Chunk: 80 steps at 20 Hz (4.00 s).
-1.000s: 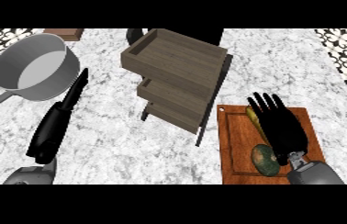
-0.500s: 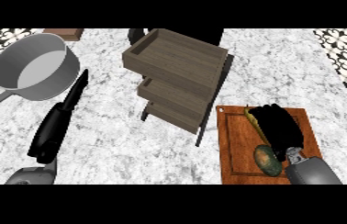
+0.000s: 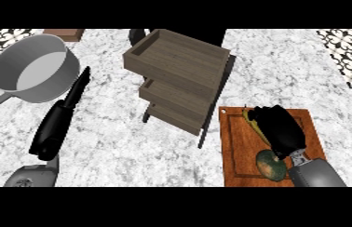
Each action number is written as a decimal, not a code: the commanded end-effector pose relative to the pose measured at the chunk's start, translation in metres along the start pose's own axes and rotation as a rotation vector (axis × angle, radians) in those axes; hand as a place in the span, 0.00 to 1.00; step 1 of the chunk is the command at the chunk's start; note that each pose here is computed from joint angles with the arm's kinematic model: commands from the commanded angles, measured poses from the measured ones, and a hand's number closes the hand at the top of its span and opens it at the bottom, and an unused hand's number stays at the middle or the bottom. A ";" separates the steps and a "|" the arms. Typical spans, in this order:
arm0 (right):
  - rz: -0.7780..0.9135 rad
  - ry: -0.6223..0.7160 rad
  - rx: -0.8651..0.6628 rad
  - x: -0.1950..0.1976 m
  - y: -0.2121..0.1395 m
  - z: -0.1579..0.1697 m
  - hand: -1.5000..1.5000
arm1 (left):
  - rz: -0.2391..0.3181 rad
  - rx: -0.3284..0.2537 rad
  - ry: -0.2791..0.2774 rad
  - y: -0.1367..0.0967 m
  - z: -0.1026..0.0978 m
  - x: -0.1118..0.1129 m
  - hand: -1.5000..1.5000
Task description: Pick the pear from the cutting board and place it in the tiered basket
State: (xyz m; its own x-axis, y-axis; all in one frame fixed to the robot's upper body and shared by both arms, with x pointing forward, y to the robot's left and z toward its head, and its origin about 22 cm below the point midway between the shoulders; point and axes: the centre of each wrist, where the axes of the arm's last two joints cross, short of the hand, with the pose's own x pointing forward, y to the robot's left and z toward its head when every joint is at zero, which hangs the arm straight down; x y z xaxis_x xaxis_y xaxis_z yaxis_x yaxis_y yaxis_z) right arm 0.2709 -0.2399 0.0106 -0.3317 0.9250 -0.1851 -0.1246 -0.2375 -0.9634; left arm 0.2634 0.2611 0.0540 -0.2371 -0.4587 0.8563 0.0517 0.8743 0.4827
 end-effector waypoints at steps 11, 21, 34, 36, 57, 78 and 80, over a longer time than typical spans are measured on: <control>-0.295 0.568 -0.101 -0.092 -0.069 0.080 1.00 | -0.019 0.062 0.082 0.008 0.027 -0.015 0.50; -0.613 0.461 -0.352 -0.091 -0.186 0.151 1.00 | -0.022 0.044 0.064 0.013 0.021 -0.011 0.50; -0.641 0.337 -0.563 -0.084 -0.325 0.165 1.00 | -0.003 -0.006 0.010 -0.003 0.008 0.004 0.50; -0.659 0.320 -0.529 -0.063 -0.332 0.152 1.00 | -0.015 -0.007 0.018 -0.003 0.014 -0.005 0.50; -0.842 0.306 -0.341 0.061 -0.470 0.006 1.00 | 0.017 -0.026 -0.013 0.002 -0.008 0.002 0.50; -1.311 0.363 -0.830 0.054 -0.439 -0.066 0.00 | 0.006 -0.006 -0.020 0.004 0.004 0.000 0.50; -1.313 0.420 -0.868 0.012 -0.445 -0.049 0.00 | 0.001 -0.009 0.001 0.000 -0.003 -0.002 0.50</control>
State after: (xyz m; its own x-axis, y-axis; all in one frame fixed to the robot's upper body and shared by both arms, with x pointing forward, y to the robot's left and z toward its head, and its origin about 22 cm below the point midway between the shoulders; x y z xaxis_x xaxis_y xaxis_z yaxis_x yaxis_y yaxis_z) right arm 0.3690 -0.0688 0.4065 -0.1528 0.4202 0.8945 0.3451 0.8708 -0.3502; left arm 0.2623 0.2577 0.0524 -0.2479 -0.4526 0.8566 0.0629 0.8748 0.4804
